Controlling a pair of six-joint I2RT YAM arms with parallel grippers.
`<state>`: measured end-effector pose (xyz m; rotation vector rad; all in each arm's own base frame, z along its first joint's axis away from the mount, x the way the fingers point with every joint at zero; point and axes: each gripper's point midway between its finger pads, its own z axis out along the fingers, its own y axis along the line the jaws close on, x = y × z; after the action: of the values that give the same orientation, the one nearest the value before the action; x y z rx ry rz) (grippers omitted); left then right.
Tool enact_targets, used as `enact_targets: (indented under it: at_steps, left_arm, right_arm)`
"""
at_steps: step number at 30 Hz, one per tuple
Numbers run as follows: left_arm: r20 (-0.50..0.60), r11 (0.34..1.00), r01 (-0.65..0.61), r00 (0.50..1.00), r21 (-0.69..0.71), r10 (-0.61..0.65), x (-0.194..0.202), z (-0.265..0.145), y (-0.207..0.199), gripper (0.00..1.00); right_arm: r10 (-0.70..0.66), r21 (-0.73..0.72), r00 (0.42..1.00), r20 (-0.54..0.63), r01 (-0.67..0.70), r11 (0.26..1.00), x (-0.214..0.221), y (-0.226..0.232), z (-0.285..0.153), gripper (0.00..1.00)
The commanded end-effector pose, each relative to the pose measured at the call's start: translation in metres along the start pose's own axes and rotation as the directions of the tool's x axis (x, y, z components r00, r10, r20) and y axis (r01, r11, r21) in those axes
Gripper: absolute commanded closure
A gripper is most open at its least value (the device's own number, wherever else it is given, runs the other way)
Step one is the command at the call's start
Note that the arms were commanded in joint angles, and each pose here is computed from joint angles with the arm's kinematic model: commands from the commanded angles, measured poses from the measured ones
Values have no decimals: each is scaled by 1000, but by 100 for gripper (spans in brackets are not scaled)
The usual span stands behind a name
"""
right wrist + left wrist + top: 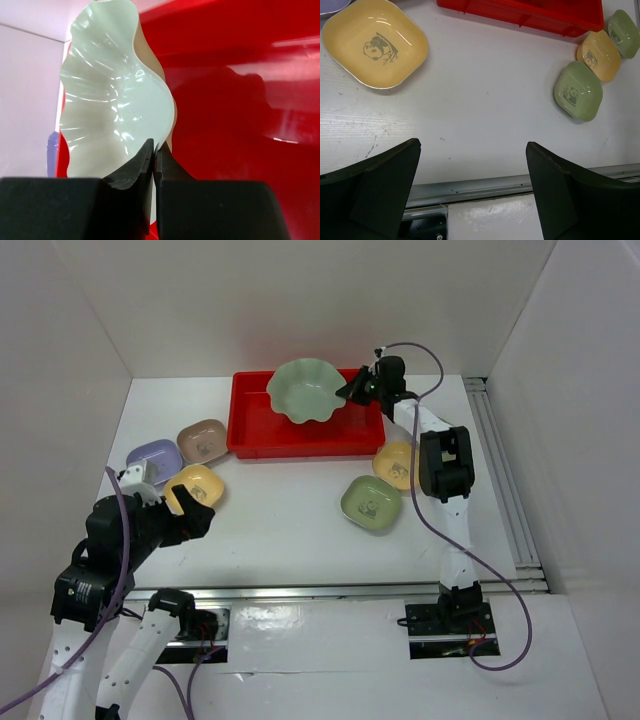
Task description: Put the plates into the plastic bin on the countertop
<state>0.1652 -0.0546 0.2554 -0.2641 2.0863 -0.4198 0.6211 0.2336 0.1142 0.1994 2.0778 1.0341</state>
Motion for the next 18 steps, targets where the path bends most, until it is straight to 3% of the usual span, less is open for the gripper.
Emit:
enact_targets:
  at_steps: [1,16,18]
  left_arm:
    - [18,1000,-9,1000,21,9,-7,4,-5,0]
    - [18,1000,-9,1000,21,9,-7,4,-5,0]
    - [18,1000,-9,1000,21,9,-7,4,-5,0]
  right_arm:
    - [-36,-73,999,38,39,997,-24,30,-5,94]
    - [-48,-40,998,-50,46,998,15,12,-12,90]
    - [-54,-48,997,-53,51,998,19,17,-12,81]
